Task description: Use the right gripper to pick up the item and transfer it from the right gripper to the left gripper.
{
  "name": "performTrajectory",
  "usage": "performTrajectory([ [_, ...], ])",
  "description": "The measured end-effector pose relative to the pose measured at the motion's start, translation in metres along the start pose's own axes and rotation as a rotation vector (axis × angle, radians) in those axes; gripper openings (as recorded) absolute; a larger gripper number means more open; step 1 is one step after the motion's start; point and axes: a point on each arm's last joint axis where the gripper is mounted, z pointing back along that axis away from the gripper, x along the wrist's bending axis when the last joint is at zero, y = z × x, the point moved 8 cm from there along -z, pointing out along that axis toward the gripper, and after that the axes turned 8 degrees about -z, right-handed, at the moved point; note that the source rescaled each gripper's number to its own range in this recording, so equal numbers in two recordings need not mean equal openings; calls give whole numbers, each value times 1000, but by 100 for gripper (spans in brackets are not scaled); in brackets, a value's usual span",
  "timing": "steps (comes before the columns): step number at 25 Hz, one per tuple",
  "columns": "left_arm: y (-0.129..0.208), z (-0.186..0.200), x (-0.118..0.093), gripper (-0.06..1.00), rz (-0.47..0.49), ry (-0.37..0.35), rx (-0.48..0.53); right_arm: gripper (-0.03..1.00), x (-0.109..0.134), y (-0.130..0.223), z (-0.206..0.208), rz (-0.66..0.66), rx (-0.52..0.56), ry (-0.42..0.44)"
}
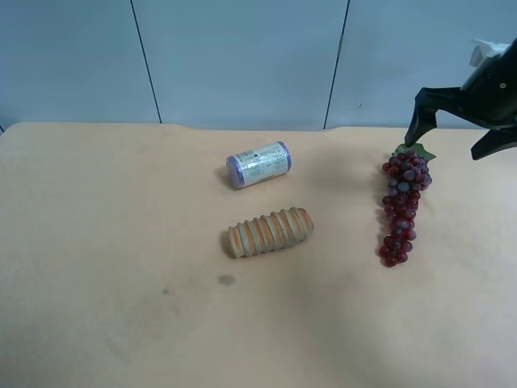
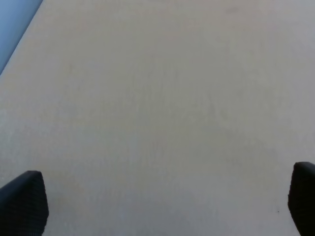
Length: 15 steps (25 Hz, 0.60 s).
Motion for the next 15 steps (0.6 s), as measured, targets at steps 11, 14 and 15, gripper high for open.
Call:
performTrajectory([
  [11,0,0,0,100,0,0,0,100,-13,-23,-71,-92,82,92],
  [14,0,0,0,100,0,0,0,100,-20,-23,-84,-93,86,128],
  [15,0,0,0,100,0,0,0,100,-22,-24,-88,-96,84,132],
])
